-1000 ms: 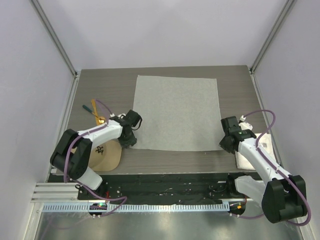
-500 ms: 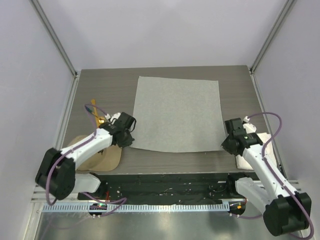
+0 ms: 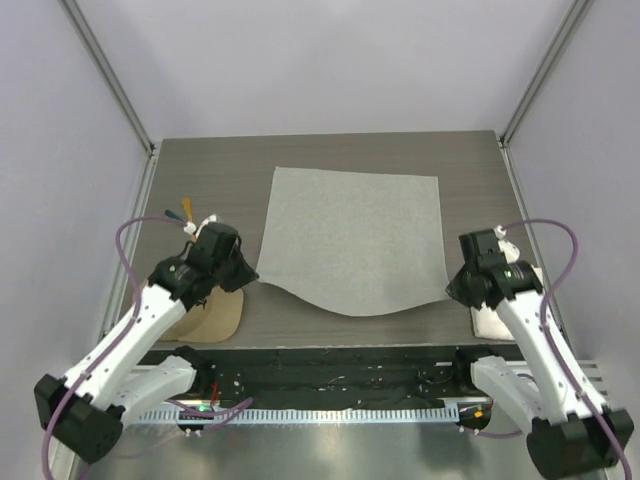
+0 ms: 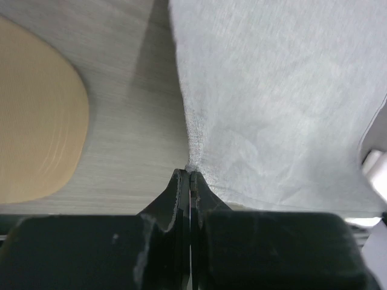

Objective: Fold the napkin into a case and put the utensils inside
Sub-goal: Pick up the flattened napkin from the center of the board, then fold and flatten the napkin at the center of the board.

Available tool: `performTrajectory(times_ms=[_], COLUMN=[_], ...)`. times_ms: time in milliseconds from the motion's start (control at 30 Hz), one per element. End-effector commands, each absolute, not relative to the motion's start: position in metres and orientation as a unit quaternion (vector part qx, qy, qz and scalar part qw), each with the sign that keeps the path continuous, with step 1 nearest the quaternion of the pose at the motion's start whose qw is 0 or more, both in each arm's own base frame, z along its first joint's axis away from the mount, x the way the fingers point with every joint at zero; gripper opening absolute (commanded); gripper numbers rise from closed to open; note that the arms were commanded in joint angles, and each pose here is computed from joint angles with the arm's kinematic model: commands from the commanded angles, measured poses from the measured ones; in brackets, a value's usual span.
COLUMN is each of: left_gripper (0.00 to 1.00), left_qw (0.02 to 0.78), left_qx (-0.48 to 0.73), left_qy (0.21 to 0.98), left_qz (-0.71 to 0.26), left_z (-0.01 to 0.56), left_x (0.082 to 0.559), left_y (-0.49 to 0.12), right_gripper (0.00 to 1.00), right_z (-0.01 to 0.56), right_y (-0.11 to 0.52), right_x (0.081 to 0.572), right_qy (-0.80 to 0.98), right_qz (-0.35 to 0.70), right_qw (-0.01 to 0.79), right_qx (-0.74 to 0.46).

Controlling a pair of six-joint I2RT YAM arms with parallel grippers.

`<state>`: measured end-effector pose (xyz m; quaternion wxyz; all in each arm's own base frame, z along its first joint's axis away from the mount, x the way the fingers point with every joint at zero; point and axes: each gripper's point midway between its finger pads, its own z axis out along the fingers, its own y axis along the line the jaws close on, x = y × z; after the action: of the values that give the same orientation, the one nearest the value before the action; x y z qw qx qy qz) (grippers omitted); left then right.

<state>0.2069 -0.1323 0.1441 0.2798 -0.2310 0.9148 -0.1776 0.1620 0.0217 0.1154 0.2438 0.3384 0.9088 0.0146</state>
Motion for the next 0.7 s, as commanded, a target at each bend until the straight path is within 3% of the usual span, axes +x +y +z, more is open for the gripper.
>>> performTrajectory(times_ms=[0,200,333,433,667], left_gripper=[0.00,0.00,0.00,0.00,0.00], left_qw=[0.285,0.310,0.307,0.330,0.348], left_qx=[-0.252,-0.316,-0.319,-0.312,-0.291], left_qy=[0.906,0.882,0.885,0.878,0.878], left_qz=[-0.186,-0.159,-0.142,-0.147,-0.155], left_z=[0.169,0.160,0.144,0.150,0.148], left_x=[0.272,0.407,0.472,0.514,0.563], left_y=[-0.140,-0.135,-0.142,-0.148,-0.155], right_gripper=[0.01,0.01,0.01,0.01,0.01], right_z=[0.135,0.129,0.124,0.113,0.118], right_y=[0.026,0.034,0.015,0.007,0.001], right_x=[0.239,0.361,0.423,0.458,0.509], right_qy=[0.908,0.907,0.900,0.901,0.891], right_qz=[0.010,0.001,-0.013,-0.012,0.004], right_qw=[0.280,0.299,0.316,0.312,0.338], right_qx=[0.312,0.298,0.300,0.302,0.304])
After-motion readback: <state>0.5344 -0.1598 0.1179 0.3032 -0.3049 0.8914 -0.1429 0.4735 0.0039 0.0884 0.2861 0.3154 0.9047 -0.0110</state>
